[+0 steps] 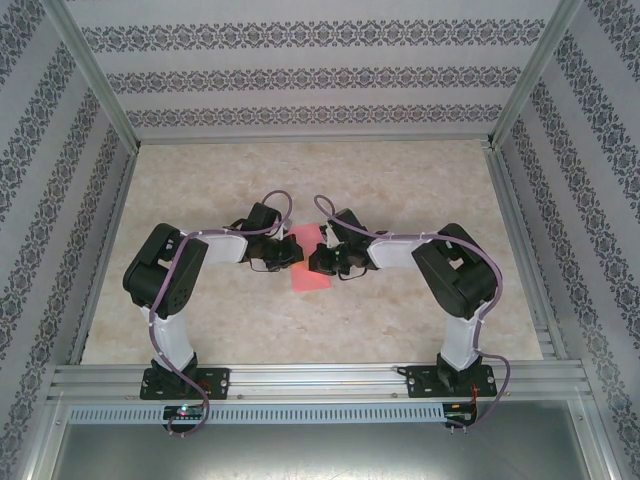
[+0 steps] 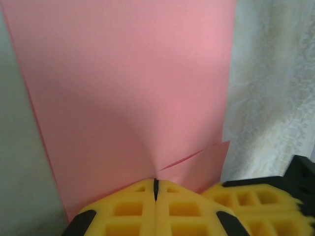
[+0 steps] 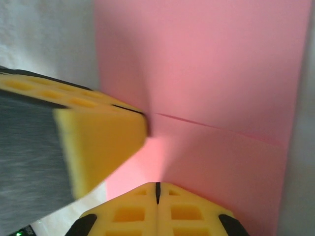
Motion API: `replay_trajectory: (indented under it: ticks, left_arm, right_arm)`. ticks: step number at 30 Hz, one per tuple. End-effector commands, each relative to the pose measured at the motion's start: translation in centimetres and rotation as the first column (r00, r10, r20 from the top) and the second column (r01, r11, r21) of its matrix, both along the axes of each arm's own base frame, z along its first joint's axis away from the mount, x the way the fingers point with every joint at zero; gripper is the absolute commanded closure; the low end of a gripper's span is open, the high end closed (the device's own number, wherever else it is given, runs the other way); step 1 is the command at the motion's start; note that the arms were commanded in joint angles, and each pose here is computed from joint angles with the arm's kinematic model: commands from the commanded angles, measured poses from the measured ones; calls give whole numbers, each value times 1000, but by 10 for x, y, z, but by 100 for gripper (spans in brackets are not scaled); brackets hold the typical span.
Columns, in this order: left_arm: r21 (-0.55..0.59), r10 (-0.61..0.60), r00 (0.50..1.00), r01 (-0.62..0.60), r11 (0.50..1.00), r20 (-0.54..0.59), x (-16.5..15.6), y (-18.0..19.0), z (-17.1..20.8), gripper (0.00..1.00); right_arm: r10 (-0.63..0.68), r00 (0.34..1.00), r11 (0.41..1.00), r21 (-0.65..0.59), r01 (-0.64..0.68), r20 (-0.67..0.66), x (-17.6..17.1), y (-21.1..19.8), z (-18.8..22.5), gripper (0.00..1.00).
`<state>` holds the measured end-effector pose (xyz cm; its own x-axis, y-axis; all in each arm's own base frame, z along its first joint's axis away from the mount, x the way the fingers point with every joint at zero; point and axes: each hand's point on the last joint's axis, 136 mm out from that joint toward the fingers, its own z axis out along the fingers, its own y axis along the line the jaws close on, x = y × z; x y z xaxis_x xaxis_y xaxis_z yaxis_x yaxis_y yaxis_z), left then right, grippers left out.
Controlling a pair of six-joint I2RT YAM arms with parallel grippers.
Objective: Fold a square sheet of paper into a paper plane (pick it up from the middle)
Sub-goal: Fold the triangle a second time at the center of the table, then turn over the paper at the center of the table.
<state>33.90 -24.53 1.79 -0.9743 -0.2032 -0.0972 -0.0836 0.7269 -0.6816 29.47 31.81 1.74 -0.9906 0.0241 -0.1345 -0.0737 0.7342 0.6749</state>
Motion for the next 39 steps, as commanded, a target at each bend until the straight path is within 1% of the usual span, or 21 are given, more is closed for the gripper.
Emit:
replay_trajectory:
  ticks: [1, 4, 7, 11, 15, 18, 22, 23, 25, 26, 27, 29, 30, 33, 36, 39]
  left_arm:
    - [171, 31, 987, -4, 985, -155, -34, 31, -44, 100]
    - [198, 40, 986, -7, 980, -163, -36, 36, -47, 100]
    - [230, 53, 983, -11, 973, -173, -39, 42, -51, 100]
    - [229, 60, 982, -18, 973, -178, -38, 45, -54, 100]
    - [212, 44, 985, -8, 977, -166, -35, 42, -51, 100]
    - [178, 20, 990, 5, 984, -142, -30, 34, -44, 100]
    - [95, -11, 998, 17, 995, -65, -13, 19, -16, 100]
    - [63, -15, 999, 17, 998, -41, -8, 14, -4, 96]
    - [5, -12, 1000, 12, 1000, 8, 3, 5, 23, 83]
    - [-14, -3, 1000, 4, 1000, 30, 8, 2, 35, 73]
    - [-23, 8, 999, -6, 1000, 50, 12, 2, 46, 66]
    - [-21, 38, 996, -36, 999, 76, 16, 7, 59, 55]
    - [-7, 55, 995, -55, 998, 83, 17, 12, 62, 49]
    - [22, 115, 989, -118, 993, 93, 18, 33, 65, 37]
    - [35, 173, 980, -177, 984, 97, 15, 49, 63, 25]
    - [63, 196, 975, -203, 977, 103, 10, 58, 59, 13]
  right_arm:
    - [-9, 999, 999, -33, 8, -38, -6, -5, -12, 100]
    - [-27, 997, 997, -73, 21, -75, -18, -19, -25, 100]
    - [-38, 993, 994, -102, 26, -116, -40, -36, -36, 100]
    - [-47, 985, 992, -127, 26, -166, -74, -60, -43, 100]
    - [-42, 984, 989, -148, 16, -171, -93, -76, -38, 100]
    - [-39, 991, 988, -155, 19, -128, -87, -82, -23, 100]
    - [-62, 998, 993, -98, 59, -27, -54, -72, 10, 99]
    - [-73, 997, 994, -82, 73, 1, -44, -69, 19, 95]
    - [-94, 994, 994, -48, 96, 49, -25, -62, 35, 88]
    - [-106, 992, 994, -29, 108, 67, -16, -58, 41, 80]
    - [-119, 990, 993, 3, 119, 76, -7, -54, 47, 73]
    - [-140, 986, 989, 52, 136, 91, 8, -49, 53, 64]
    - [-149, 984, 988, 59, 144, 96, 15, -49, 54, 62]
    - [-132, 984, 990, 70, 124, 120, 29, -44, 54, 59]
    - [-94, 987, 993, 82, 83, 132, 38, -39, 51, 58]
    - [-58, 988, 994, 105, 43, 141, 43, -34, 46, 58]
